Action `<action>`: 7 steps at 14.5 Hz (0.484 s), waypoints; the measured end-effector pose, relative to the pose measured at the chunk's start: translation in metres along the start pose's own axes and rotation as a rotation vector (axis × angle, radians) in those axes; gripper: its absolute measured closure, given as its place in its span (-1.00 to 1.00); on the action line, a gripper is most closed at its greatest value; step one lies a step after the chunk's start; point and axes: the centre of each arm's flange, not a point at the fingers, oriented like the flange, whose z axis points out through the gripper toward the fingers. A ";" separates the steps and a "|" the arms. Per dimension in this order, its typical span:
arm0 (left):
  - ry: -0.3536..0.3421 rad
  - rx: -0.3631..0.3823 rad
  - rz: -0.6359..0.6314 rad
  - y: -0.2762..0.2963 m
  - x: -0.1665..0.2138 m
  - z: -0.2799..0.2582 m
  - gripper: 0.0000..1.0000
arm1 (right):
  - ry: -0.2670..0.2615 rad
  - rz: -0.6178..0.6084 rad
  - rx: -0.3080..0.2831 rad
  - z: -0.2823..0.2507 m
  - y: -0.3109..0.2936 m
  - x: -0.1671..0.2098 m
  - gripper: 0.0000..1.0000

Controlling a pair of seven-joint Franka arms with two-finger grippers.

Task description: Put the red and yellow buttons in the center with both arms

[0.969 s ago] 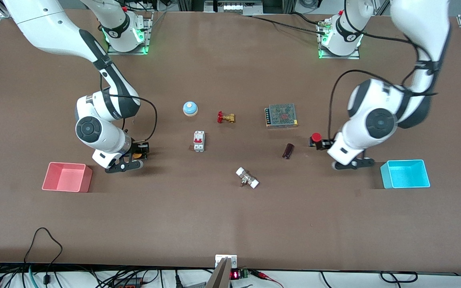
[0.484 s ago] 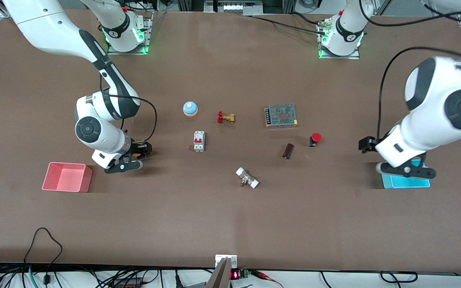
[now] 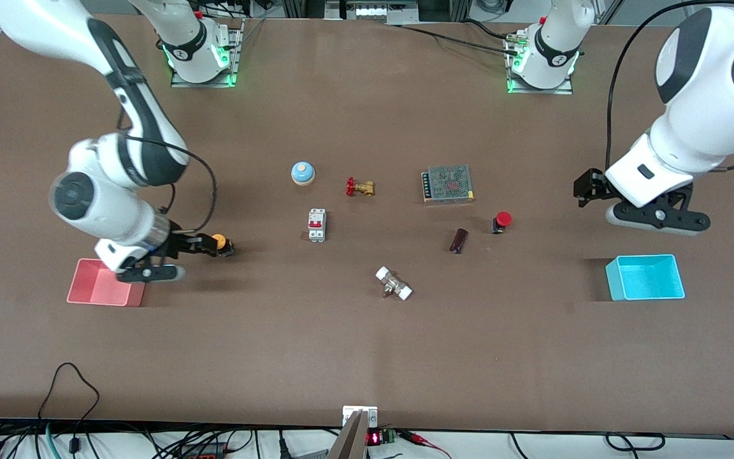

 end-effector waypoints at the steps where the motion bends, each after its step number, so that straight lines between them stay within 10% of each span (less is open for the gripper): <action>1: 0.001 0.003 -0.002 -0.003 -0.005 -0.001 -1.00 | 0.008 0.017 -0.006 -0.030 0.010 0.000 -1.00; 7: -0.075 -0.001 -0.012 -0.015 -0.014 -0.038 -1.00 | 0.004 0.105 -0.068 -0.178 0.091 -0.019 -1.00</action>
